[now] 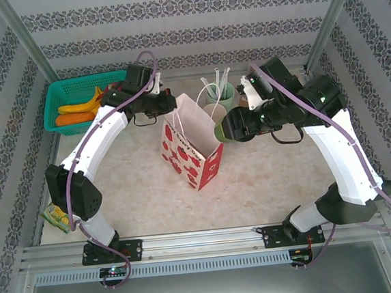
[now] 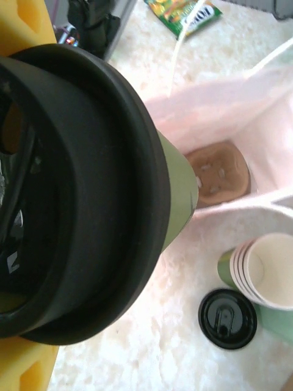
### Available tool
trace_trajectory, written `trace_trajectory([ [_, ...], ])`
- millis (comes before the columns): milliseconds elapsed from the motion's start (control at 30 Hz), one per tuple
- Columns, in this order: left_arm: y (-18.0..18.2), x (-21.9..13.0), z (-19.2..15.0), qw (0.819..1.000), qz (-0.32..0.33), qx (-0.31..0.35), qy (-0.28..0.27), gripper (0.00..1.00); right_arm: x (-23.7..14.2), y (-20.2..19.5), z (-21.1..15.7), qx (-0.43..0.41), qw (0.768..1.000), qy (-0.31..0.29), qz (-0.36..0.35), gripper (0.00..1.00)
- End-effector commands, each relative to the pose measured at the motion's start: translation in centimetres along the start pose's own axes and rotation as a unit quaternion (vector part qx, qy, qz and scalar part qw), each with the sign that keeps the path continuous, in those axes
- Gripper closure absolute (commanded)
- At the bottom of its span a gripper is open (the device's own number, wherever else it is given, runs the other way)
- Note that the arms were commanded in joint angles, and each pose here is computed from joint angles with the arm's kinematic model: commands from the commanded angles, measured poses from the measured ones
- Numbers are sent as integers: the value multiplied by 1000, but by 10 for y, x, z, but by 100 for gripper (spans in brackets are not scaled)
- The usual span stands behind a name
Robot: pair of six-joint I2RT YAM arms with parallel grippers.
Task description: Pack the takeout coffee
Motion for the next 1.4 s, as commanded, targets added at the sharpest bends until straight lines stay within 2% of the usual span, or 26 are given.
trace_trajectory([
  [0, -7, -11, -5, 1000, -10, -7, -8, 100, 6, 11, -5, 2, 999, 34, 25, 49],
  [267, -8, -10, -9, 1000, -23, -4, -1, 99, 38, 13, 17, -27, 998, 47, -6, 50],
  [400, -8, -12, -10, 1000, -26, -6, -5, 99, 49, 30, 29, -50, 998, 41, 21, 50],
  [700, 1, -8, -9, 1000, -5, -9, -15, 98, 26, 34, 35, -59, 998, 19, 0, 51],
  [933, 0, -10, -8, 1000, -8, -11, -22, 98, 44, 45, 42, -63, 998, 21, 22, 51],
  [1167, 2, -15, -8, 999, -14, -27, -43, 98, 77, 71, 56, -65, 995, 27, 76, 51],
  [1367, 5, -17, -8, 998, -10, -34, -50, 94, 102, 85, 59, -61, 993, 42, 95, 51],
])
Point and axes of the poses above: each hand's point on the last joint's axis, 136 mm out from that joint toward the fingers, its own x axis out along the fingers, its own y axis along the line the jaws close on, z = x × y, the point moved 5 cm from there along -x, back along the fingers, and after that the axes turned 14 degrees about -x, right-handed, at the moved point
